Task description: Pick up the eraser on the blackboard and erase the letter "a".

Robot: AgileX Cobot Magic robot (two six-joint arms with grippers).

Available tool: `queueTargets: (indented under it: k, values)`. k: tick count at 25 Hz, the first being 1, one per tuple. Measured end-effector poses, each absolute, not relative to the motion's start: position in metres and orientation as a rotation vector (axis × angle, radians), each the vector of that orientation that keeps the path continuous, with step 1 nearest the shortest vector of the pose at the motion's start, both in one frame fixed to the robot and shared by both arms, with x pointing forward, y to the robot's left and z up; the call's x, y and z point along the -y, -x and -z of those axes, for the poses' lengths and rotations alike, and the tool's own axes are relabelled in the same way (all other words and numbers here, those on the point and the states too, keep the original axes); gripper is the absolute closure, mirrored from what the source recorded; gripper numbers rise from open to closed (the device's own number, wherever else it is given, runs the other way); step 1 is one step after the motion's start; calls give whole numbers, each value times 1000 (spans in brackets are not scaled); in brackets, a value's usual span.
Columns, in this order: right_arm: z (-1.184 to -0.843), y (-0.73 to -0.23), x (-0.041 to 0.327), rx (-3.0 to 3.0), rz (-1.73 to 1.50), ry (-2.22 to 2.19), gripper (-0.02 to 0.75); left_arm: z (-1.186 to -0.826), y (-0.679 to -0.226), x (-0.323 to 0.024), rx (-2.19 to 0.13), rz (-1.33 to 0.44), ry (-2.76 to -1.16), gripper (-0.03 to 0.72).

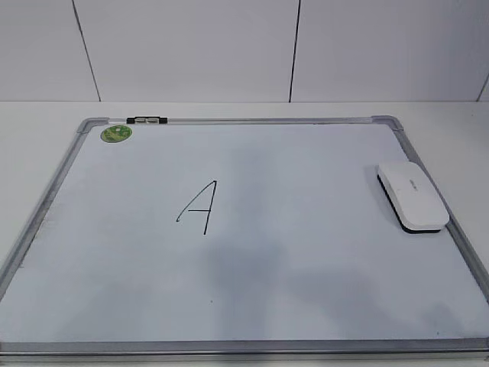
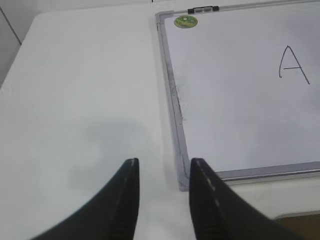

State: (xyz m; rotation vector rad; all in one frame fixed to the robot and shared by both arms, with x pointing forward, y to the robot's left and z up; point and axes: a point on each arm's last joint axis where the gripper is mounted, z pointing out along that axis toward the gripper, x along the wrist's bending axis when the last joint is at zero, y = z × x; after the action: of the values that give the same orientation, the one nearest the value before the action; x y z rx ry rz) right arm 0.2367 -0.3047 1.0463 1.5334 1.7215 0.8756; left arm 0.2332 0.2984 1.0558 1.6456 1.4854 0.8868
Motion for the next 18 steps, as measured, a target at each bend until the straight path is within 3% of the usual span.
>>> queueTargets:
  k: [18]
  values:
    - [-1046, -228, 306, -1633, -885, -1536, 178, -1055, -231, -298, -1492, -909, -1624, 452]
